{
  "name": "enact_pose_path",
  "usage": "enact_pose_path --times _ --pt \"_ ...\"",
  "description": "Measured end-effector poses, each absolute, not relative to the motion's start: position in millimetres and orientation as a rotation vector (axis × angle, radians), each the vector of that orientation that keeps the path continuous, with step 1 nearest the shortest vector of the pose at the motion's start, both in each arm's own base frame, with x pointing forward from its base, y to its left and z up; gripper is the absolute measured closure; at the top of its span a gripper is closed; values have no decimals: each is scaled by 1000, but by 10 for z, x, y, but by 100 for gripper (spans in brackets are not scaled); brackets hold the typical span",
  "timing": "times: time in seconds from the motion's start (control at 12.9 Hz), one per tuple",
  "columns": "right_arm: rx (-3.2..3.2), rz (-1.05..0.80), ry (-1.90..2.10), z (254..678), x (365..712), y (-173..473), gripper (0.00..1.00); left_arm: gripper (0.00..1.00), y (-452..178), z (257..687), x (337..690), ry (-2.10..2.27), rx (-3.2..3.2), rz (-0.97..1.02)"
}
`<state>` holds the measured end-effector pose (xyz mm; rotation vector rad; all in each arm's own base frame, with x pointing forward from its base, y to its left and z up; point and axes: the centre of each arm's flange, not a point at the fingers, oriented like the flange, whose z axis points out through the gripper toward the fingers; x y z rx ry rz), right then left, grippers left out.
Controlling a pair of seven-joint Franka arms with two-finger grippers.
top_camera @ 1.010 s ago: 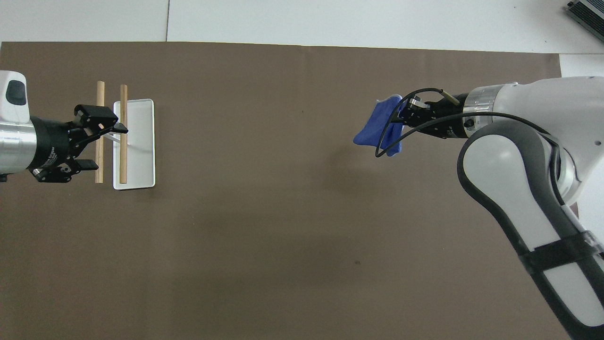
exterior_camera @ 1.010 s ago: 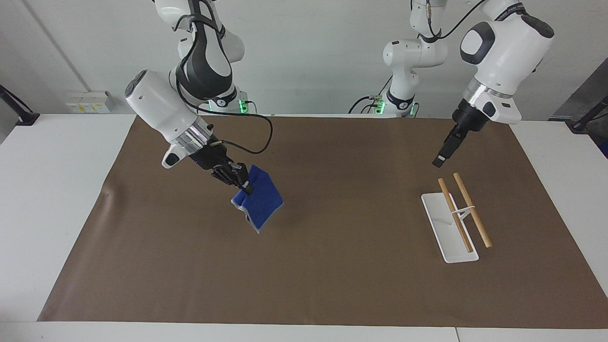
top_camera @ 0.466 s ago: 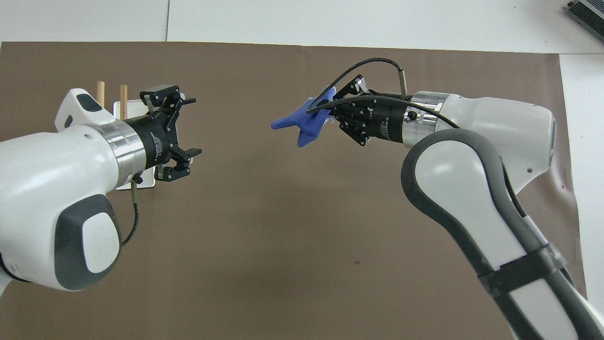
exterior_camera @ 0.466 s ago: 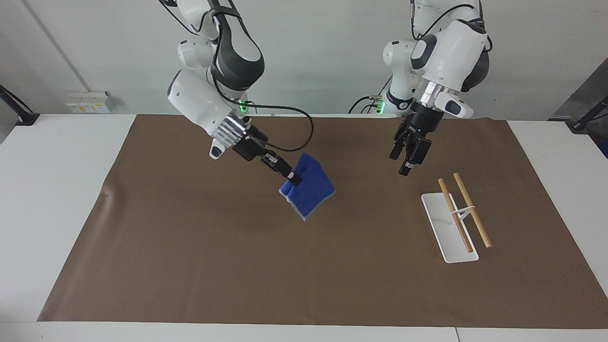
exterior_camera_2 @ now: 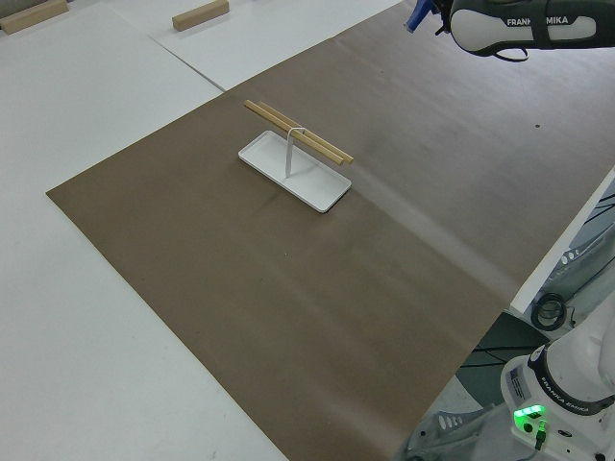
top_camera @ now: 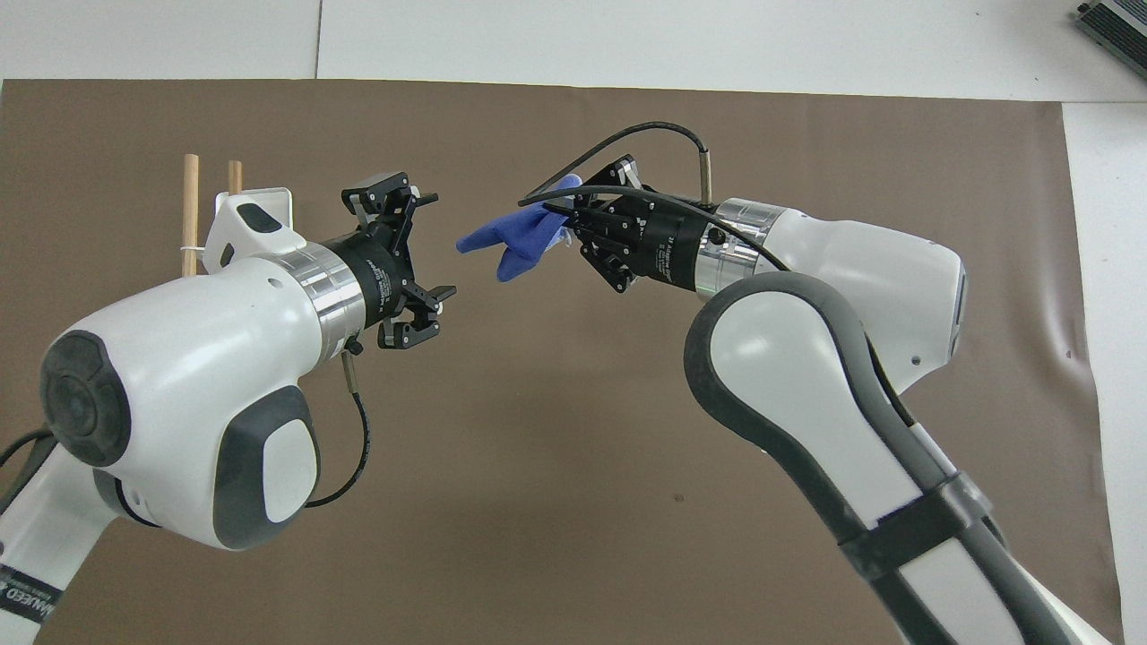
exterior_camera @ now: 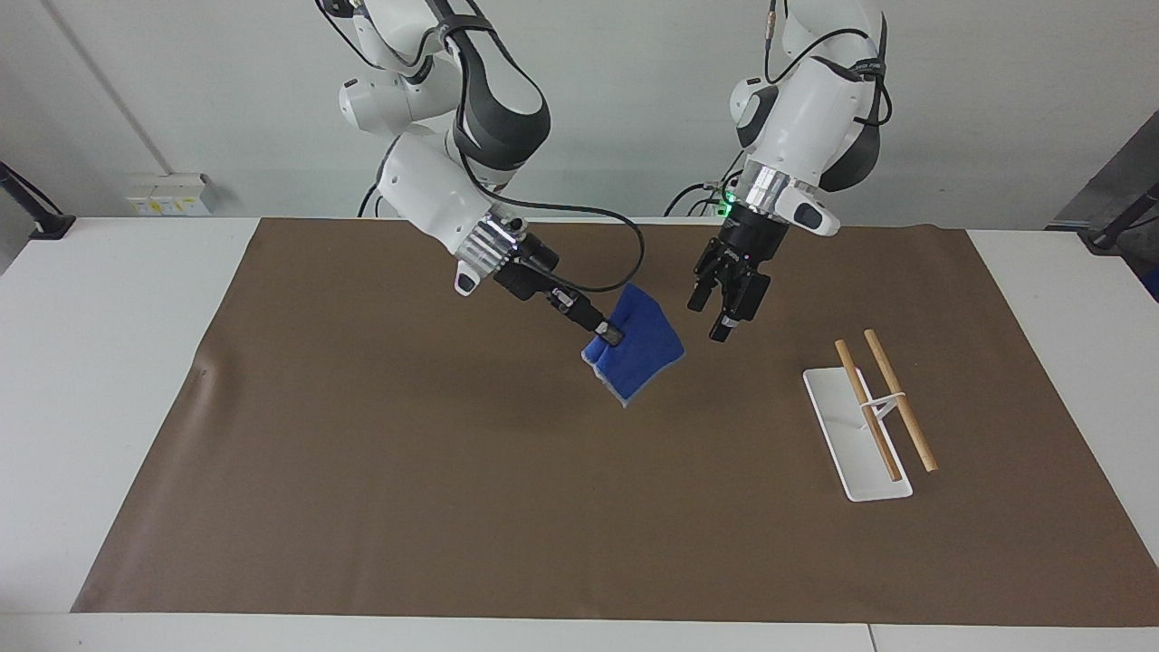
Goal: Right arm passes towel to left arm to hang
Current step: 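Grasp the towel with the left gripper next to the right gripper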
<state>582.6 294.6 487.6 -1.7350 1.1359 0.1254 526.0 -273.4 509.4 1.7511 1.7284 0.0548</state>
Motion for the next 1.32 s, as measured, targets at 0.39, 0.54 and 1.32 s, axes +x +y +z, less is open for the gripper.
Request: enact_pose_path --times 0.39,0.54,1.32 --pt "-1733 127 1138 4868 5810 2981 94 0 -2665 4913 5441 1672 1716 117" --pt "-1733 126 1139 4868 5811 2979 94 7 -2617 4859 5482 1630 1767 146" --pt "-1732 124 1142 4858 5816 2975 94 98 -2586 4796 5510 1614 1799 152"
